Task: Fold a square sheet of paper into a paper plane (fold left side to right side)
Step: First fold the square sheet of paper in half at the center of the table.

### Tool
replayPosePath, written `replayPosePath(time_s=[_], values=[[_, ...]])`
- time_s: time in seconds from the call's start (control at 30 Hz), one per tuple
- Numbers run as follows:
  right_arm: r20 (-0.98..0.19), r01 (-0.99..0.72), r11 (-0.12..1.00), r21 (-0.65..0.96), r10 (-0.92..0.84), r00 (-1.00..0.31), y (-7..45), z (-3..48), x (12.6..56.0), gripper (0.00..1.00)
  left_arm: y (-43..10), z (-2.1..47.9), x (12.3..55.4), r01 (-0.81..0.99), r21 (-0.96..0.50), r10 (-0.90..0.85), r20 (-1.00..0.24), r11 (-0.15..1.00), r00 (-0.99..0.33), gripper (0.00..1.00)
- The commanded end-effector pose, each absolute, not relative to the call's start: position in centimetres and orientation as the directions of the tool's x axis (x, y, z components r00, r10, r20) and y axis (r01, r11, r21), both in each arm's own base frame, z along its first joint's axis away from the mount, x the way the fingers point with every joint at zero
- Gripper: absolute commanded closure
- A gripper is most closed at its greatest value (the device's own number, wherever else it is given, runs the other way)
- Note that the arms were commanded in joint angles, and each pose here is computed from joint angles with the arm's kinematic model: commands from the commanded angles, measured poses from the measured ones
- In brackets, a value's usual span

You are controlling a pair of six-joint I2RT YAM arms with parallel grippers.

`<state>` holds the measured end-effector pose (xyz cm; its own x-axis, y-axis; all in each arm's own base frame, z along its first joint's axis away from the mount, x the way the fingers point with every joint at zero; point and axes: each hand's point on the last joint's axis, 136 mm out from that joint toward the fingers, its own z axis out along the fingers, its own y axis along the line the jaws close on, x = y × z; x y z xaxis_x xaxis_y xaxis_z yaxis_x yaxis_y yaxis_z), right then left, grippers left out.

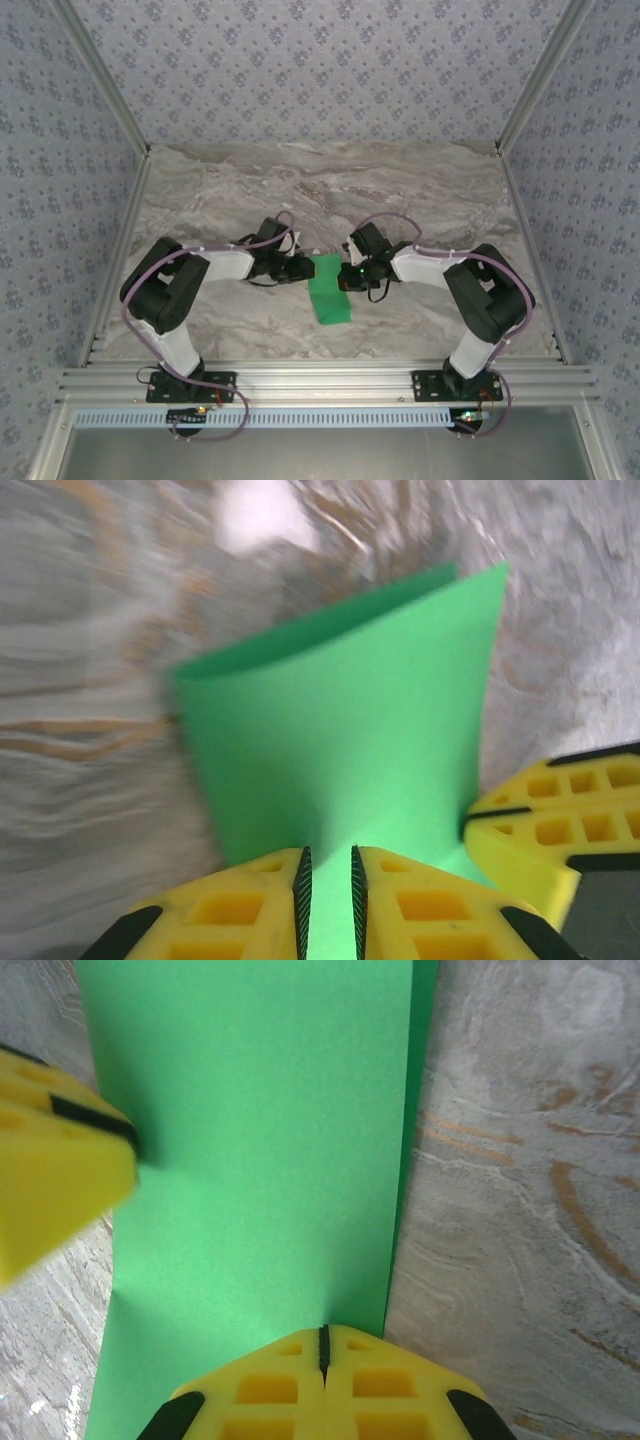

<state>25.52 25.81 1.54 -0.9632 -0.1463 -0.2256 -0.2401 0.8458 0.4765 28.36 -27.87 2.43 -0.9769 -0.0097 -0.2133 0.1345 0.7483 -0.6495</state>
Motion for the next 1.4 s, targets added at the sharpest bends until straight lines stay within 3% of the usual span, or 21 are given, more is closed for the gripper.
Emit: replayPosePath(time_s=[0.0, 0.23, 0.6, 1.37], values=[[-0.075, -0.169, 0.947, 0.275, -0.154, -0.985, 20.6, -2.8, 22.6, 0.99, -26.3, 3.7, 29.2, 0.151, -0.62, -0.033, -0.275, 0.77, -0.961, 0.79], [-0.078, -0.168, 0.947, 0.274, -0.152, -0.985, 20.7, -2.7, 22.7, 0.99, -28.9, 6.7, 28.6, 0.252, -0.684, 0.014, -0.333, 0.684, -0.943, 0.8], [-0.071, -0.17, 0.949, 0.264, -0.156, -0.985, 20.6, -2.8, 22.6, 0.99, -32.3, 4.8, 29.6, 0.269, -0.678, 0.063, -0.312, 0.684, -0.948, 0.8], [-0.051, -0.178, 0.952, 0.25, -0.171, -0.984, 20.5, -3.1, 22.2, 0.99, -27.3, 0.3, 33.5, 0.142, -0.553, -0.057, -0.326, 0.821, -0.944, 0.8]])
